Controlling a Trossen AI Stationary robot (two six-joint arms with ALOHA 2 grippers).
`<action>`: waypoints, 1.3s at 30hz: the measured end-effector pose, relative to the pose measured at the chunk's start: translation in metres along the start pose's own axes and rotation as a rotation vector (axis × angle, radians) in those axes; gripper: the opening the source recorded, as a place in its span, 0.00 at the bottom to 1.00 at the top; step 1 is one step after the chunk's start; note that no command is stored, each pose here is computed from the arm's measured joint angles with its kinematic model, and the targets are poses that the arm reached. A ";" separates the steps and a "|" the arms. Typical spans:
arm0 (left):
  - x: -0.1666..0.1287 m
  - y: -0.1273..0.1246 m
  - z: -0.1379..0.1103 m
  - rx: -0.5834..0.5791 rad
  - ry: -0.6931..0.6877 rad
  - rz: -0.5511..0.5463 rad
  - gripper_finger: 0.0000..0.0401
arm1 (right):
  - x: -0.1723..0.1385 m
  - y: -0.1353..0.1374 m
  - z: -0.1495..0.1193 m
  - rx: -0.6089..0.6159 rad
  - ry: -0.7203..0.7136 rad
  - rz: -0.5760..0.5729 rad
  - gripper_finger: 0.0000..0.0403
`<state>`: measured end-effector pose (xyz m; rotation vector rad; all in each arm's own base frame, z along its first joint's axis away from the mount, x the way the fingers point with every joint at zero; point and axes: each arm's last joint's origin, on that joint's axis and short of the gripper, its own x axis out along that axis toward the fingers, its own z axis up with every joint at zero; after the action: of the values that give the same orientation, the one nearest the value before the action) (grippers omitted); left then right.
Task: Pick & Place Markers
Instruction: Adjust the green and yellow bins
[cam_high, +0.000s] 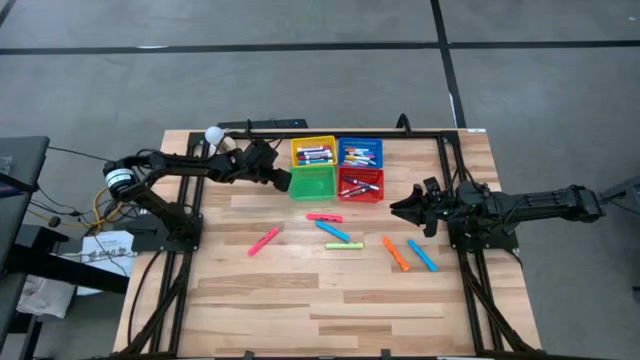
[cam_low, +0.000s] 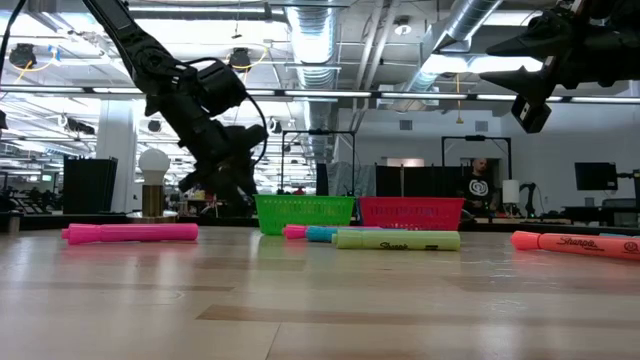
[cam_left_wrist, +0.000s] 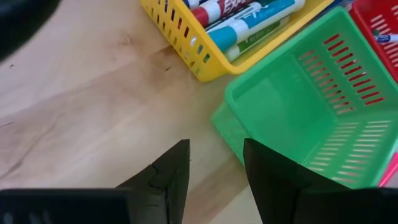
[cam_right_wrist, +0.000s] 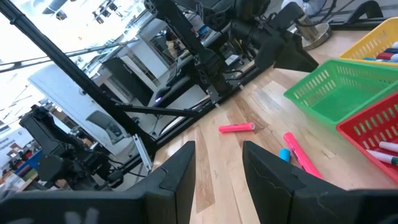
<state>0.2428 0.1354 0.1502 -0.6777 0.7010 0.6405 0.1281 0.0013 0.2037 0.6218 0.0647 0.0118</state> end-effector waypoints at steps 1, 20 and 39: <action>0.000 0.000 0.000 0.000 -0.003 -0.002 0.37 | 0.000 0.000 0.000 0.000 0.000 0.000 0.30; 0.000 -0.002 0.004 0.016 -0.041 -0.020 0.37 | 0.000 0.000 0.000 0.000 0.000 0.000 0.31; 0.007 0.046 0.038 -0.012 -0.213 0.108 0.37 | 0.000 0.000 0.000 0.000 0.000 0.001 0.31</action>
<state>0.2277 0.1936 0.1520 -0.5752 0.5389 0.8043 0.1281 0.0013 0.2037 0.6220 0.0646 0.0128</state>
